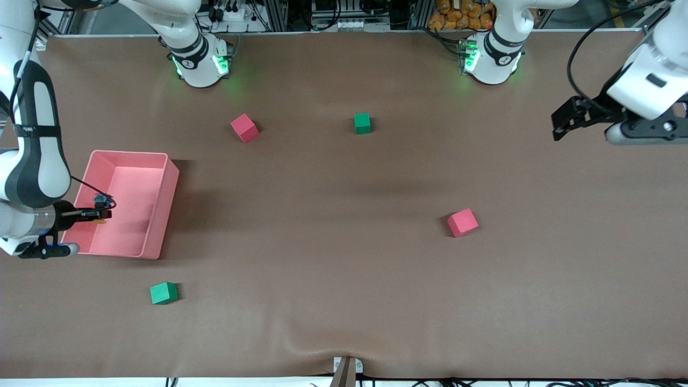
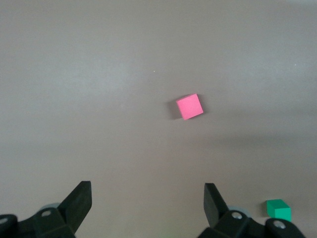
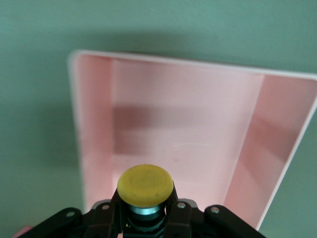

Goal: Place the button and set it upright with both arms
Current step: 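Lift the button out of the bin and carry it toward table center, then lower the button onto the table center and open the right gripper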

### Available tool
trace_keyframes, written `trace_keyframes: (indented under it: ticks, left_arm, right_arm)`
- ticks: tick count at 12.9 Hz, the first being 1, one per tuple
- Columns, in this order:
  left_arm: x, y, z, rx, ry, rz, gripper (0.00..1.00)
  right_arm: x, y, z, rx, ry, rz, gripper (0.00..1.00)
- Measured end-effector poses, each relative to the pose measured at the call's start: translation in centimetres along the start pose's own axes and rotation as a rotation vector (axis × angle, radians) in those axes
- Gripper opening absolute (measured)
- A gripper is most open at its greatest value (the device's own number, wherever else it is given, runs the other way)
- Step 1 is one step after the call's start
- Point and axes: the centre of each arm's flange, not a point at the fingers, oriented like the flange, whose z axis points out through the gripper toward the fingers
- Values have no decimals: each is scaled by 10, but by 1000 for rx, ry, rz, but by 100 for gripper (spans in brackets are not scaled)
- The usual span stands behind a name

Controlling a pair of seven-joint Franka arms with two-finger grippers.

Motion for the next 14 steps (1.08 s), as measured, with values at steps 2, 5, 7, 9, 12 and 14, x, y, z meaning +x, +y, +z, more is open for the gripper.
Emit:
trace_keyframes:
  ticks: [2, 5, 7, 9, 12, 14]
  left_arm:
    - [6, -1, 9, 1, -8, -3, 100]
    - [11, -32, 11, 19, -7, -54, 100]
    - [13, -55, 11, 20, -9, -91, 100]
    - [14, -68, 10, 21, -8, -115, 100]
    - [13, -88, 7, 21, -3, -149, 100]
    - [13, -91, 8, 22, -6, -155, 100]
  right_arm:
    - [8, -53, -25, -20, 1, 36, 33]
    - [17, -168, -40, 17, 28, 73, 33]
    - [21, -241, -40, 61, 73, 42, 33]
    - [26, -306, -27, 69, 125, 49, 33]
    - [28, -414, 20, 92, 193, 109, 33]
    - [24, -475, 58, 109, 232, 113, 33]
